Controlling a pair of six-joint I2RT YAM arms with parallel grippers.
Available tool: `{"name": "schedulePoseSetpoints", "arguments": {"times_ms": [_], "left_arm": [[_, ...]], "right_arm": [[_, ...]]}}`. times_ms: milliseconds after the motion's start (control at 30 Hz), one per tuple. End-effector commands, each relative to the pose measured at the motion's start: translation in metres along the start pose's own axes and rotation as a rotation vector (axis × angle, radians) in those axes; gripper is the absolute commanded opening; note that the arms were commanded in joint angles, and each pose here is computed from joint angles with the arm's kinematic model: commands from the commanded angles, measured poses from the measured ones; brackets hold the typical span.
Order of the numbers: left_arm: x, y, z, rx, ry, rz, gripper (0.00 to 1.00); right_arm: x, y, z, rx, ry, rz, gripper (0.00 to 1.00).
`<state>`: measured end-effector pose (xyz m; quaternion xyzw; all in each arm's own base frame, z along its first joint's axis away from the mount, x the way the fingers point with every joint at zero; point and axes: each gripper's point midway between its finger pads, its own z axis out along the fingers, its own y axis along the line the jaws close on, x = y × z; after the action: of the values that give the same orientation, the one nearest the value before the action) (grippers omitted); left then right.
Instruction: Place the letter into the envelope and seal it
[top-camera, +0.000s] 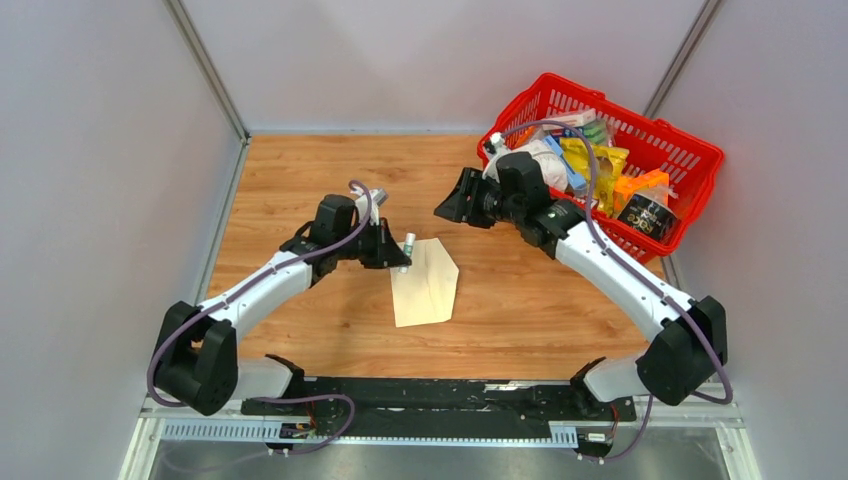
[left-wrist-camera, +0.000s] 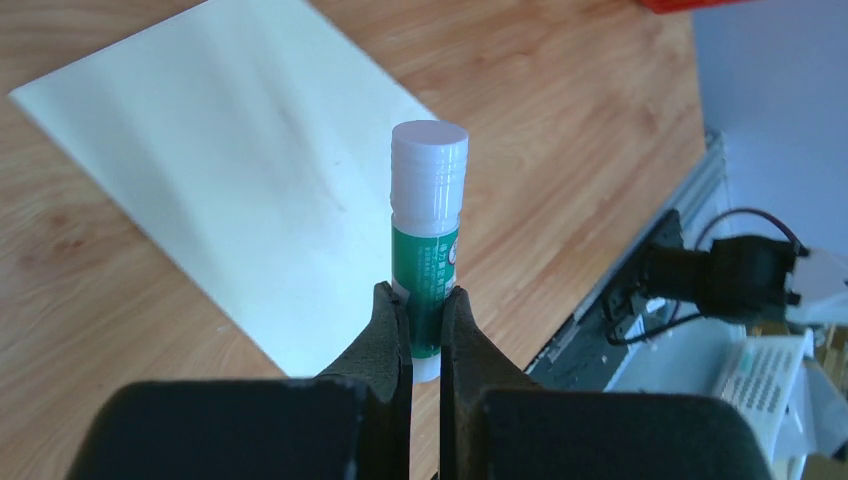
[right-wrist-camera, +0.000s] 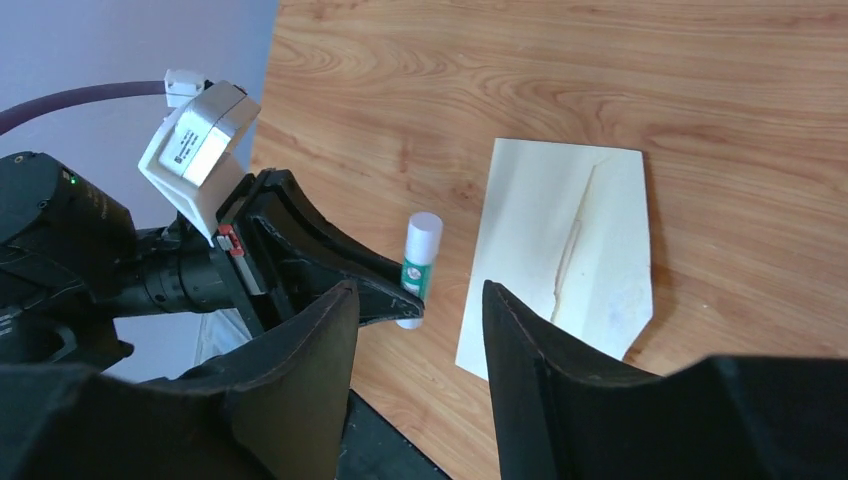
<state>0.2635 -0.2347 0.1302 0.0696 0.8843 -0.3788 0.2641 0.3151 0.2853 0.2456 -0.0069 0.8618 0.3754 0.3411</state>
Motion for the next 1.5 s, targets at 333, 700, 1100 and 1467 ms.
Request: {"name": "schedulePoseSetpoints", "arguments": {"times_ms": [333,700,1100,1467], "left_arm": [[-0.026,-0.093,-0.026,0.418,-0.082,0.314,0.00],[-0.028,-0.094,-0.028,0.407,-0.094,0.316,0.00],[-0.032,-0.090,-0.029,0.370,-0.121,0.308,0.00],[-0.024,-0.077,-0.023,0.332,-0.110,0.263,0.00]], "right_arm": [[-0.008,0.027,0.001,0.007,-0.083,-0.045,0.54],[0.013,0.032,0.021,0.068,-0.040,-0.103,0.57],[0.027,0.026,0.031,0.115,-0.015,-0.104,0.53],[0.031,0.030,0.038,0.108,0.005,-0.084,0.26]]}}
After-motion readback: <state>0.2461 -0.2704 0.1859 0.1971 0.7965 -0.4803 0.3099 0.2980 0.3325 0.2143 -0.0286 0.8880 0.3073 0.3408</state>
